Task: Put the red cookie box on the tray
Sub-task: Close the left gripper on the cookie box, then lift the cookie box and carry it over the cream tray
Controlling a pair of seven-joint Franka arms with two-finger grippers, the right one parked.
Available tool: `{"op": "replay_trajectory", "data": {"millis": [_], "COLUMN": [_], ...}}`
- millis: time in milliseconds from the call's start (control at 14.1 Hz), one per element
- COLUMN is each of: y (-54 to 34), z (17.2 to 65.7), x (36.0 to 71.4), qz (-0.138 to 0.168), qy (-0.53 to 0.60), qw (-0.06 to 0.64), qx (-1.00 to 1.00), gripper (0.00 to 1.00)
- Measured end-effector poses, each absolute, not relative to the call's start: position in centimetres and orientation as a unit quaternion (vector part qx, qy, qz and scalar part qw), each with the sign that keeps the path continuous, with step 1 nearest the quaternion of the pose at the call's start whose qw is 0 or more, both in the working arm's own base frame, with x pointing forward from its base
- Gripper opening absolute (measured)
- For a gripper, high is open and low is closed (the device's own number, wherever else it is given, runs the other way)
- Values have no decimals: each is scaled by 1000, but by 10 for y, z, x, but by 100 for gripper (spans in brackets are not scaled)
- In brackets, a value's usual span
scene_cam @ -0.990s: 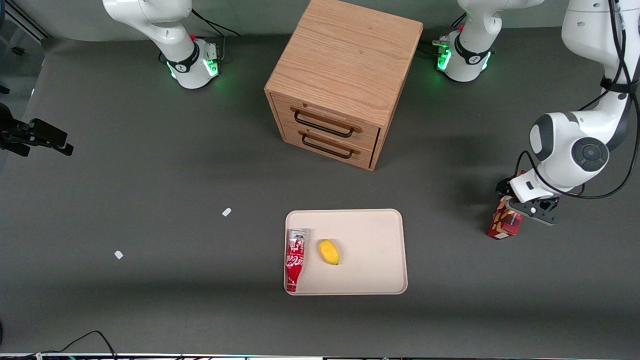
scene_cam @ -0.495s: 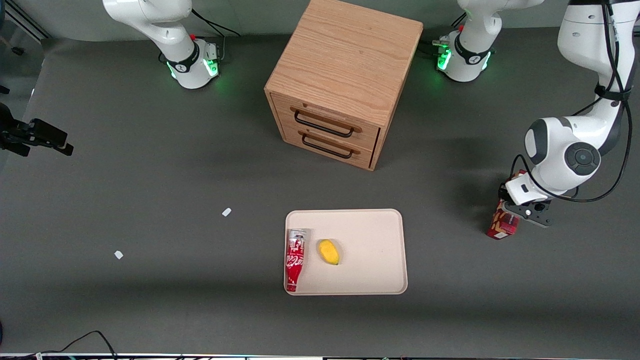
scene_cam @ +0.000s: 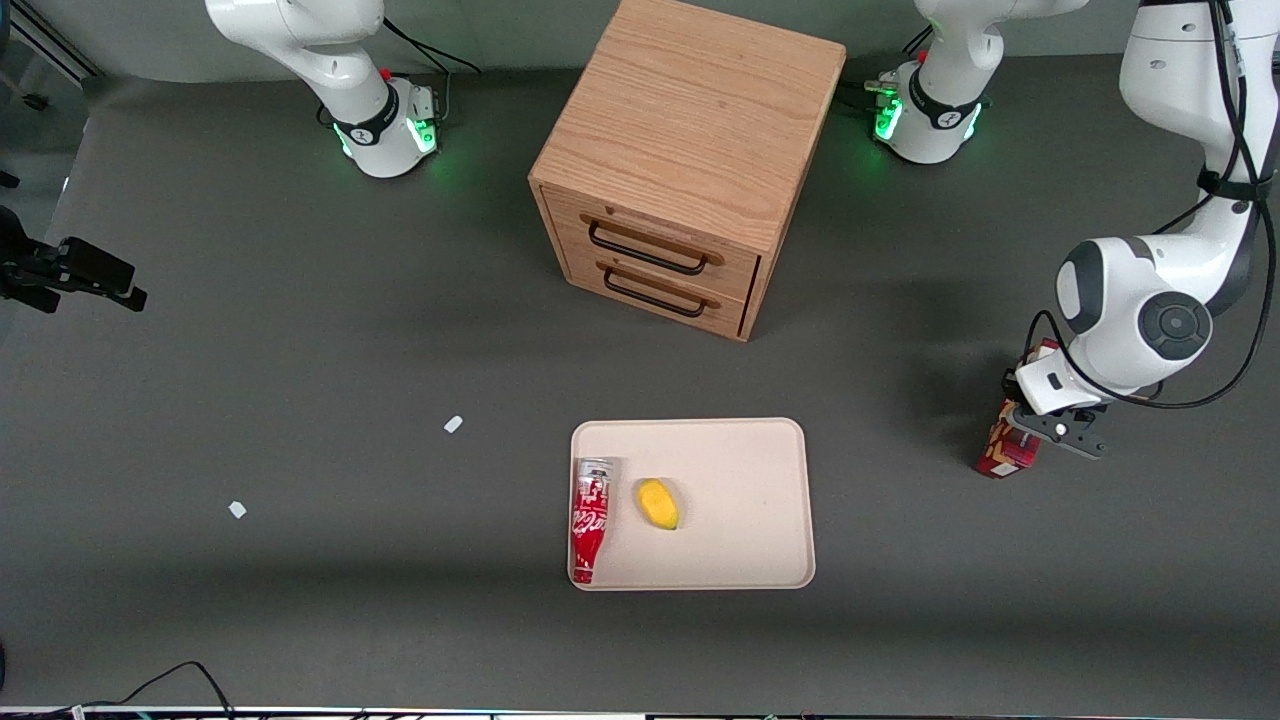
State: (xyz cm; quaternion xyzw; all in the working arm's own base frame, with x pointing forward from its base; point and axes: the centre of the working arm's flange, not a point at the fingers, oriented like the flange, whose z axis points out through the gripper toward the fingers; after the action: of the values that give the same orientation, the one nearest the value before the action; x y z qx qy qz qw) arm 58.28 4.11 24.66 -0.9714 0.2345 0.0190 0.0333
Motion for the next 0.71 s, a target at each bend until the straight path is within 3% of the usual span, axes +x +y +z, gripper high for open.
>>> {"op": "replay_trajectory", "data": {"millis": [354,707], "y": [32,-56], "z": [336,451], "x": [623,649], "qz": [43,36], "qy": [200,108], "qw": [16,9], "qx": [-979,-993], "gripper": [13,13]}}
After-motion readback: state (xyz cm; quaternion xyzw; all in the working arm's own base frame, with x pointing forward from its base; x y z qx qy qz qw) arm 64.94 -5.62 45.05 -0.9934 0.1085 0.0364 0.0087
